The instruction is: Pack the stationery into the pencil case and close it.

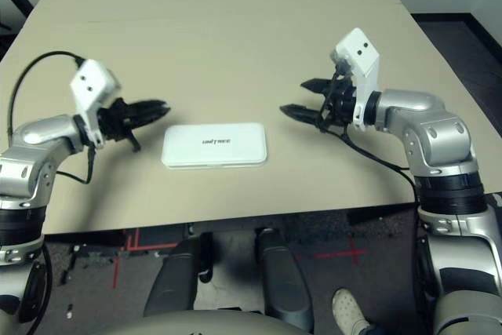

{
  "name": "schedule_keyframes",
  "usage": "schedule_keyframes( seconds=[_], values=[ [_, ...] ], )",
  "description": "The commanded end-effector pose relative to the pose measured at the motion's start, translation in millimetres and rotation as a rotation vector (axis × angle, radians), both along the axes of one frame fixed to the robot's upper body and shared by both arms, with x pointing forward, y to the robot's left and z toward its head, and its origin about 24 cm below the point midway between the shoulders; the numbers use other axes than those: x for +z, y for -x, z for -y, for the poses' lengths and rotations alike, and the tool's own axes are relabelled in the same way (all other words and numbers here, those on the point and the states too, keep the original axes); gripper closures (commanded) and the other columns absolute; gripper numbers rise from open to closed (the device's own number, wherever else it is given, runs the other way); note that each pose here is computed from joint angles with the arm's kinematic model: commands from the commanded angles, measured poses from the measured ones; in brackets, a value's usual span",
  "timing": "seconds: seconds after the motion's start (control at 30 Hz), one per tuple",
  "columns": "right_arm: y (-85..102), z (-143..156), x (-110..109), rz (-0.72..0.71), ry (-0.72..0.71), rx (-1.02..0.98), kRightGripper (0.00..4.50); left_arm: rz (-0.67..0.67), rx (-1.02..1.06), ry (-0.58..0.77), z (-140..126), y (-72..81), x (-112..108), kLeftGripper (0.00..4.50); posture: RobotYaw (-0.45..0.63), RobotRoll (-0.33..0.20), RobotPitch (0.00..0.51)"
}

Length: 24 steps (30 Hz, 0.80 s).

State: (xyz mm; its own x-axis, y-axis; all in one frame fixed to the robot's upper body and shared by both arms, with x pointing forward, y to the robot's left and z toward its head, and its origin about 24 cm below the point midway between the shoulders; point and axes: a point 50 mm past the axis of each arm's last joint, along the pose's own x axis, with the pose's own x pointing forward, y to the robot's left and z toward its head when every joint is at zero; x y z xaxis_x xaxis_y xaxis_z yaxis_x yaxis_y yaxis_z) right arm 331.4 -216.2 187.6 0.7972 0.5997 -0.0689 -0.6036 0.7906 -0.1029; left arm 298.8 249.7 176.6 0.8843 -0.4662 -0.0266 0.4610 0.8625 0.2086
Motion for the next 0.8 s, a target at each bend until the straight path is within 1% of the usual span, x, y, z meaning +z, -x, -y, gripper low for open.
schedule_keyframes(
  seconds=[0.03,0.1,0.13,0.23,0.33,0.47,0.63,0.8],
  values=[
    [-11.8,21,0,0.116,-0.054,-0.211,0.00,0.069,0.197,0.070,-35,1.7,-6,1.13,0.00,0.000,0.208],
    [-17.5,31,-3,0.163,-0.077,-0.312,0.00,0.103,0.283,0.089,-50,1.9,-9,0.31,0.00,0.000,0.208],
    [-19.9,35,-4,0.178,-0.087,-0.357,0.00,0.120,0.322,0.096,-57,1.9,-11,0.04,0.00,0.000,0.207],
    [-24.9,49,-9,0.213,-0.105,-0.476,0.00,0.145,0.388,0.070,-73,3.2,-18,0.04,0.00,0.000,0.206],
    [-26.6,66,-14,0.236,-0.106,-0.595,0.00,0.179,0.476,0.085,-90,3.8,-22,0.04,0.00,0.000,0.206],
    [-25.5,86,-21,0.249,-0.102,-0.722,0.00,0.218,0.551,0.117,-101,2.7,-22,0.04,-0.01,0.000,0.205],
    [-22.2,102,-26,0.266,-0.097,-0.815,0.00,0.244,0.594,0.140,-107,0.7,-22,0.04,-0.01,0.000,0.203],
    [-22.1,108,-24,0.276,-0.098,-0.840,0.00,0.248,0.599,0.141,-107,-1.9,-23,0.04,-0.03,0.000,0.207]
  ],
)
